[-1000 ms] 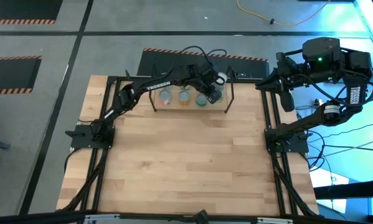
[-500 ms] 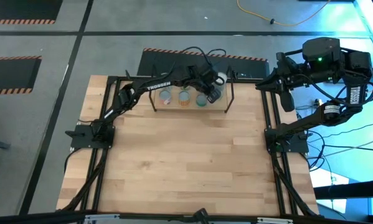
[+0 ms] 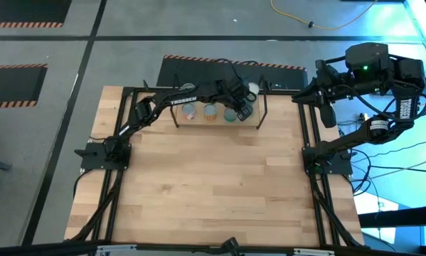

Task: Pick and place cans onto a shelf
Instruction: Put the green can on the shelf aligned with the light blue can

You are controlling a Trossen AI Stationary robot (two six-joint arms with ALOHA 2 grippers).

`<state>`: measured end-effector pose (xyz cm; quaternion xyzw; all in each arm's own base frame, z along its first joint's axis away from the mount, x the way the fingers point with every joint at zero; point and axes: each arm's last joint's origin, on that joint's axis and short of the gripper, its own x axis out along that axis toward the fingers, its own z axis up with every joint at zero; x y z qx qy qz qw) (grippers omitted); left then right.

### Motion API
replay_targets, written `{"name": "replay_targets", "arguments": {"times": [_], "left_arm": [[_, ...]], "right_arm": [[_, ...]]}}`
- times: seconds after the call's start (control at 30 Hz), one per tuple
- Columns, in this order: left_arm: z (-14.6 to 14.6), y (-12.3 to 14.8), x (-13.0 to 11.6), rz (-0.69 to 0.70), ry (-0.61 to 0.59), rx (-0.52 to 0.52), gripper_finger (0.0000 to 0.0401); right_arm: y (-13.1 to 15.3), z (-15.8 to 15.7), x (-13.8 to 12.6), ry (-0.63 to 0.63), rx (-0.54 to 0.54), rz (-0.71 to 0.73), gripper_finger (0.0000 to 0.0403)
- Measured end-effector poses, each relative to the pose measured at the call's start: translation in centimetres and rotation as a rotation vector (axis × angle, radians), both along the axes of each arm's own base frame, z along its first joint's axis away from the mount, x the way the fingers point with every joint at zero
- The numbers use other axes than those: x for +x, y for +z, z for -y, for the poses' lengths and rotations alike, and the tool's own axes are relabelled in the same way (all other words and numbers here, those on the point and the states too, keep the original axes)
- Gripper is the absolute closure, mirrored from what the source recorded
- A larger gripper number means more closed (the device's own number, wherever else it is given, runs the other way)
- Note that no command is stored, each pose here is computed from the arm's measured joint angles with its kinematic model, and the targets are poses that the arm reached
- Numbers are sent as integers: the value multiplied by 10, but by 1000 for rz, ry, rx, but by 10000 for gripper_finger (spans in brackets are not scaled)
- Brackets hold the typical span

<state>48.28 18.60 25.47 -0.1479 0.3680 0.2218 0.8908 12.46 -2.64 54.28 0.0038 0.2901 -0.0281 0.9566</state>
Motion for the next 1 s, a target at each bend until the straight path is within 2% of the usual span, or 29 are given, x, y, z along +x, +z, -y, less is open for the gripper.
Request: {"name": "replay_targets", "arguments": {"times": [0.47,1.0], "left_arm": [[1,-27,-2,-39,8,-27,401],[-1,-27,1,-6,6,-11,384]], "right_arm": [[0,0,0,1,-1,0,353],[0,0,0,1,-1,0,353]]}}
